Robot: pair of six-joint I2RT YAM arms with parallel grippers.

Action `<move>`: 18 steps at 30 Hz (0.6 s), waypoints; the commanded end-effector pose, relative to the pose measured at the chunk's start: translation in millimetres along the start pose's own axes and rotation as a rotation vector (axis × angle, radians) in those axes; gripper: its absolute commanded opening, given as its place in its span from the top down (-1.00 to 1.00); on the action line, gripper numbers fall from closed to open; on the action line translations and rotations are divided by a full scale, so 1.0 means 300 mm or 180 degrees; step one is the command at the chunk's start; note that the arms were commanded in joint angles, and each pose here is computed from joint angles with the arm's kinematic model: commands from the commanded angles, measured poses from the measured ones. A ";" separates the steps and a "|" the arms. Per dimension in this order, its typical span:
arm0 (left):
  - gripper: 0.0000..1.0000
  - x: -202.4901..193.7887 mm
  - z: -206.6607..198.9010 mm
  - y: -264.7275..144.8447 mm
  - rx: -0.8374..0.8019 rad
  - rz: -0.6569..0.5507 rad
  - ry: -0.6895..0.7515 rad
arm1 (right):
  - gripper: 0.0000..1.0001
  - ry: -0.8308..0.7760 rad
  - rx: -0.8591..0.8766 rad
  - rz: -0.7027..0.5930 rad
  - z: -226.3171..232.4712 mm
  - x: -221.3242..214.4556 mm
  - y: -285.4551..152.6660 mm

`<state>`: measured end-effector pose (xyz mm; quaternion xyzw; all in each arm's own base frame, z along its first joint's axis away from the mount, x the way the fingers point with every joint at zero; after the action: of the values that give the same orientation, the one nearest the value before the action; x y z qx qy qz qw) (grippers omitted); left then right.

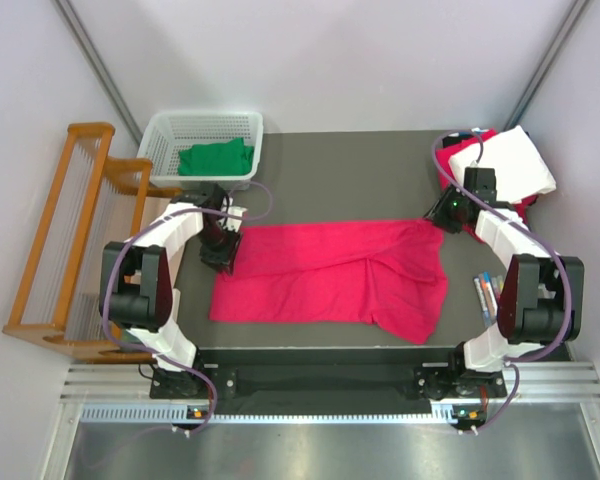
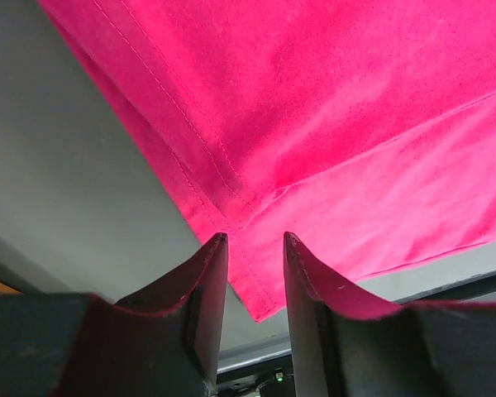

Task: Fold and stack the t-shirts
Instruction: Fold the tshirt

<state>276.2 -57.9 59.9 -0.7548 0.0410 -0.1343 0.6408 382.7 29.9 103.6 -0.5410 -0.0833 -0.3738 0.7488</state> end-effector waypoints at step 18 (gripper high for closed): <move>0.61 -0.026 0.023 0.071 0.0068 0.0056 -0.0009 | 0.34 -0.0040 0.0055 -0.0169 0.040 0.058 -0.041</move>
<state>267.3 -56.0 40.5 -0.7541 0.0511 -0.1191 0.6438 380.0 29.1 101.7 -0.5450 -0.0778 -0.3712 0.7478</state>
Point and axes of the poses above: each gripper's point midway between its finger pads, its own y axis out along the fingers, its own z axis along the line the jaws close on, x = y × z, the point moved 1 cm from there along -y, back along the fingers, and after that the axes turned 4 degrees about -y, right-handed, at the moved point
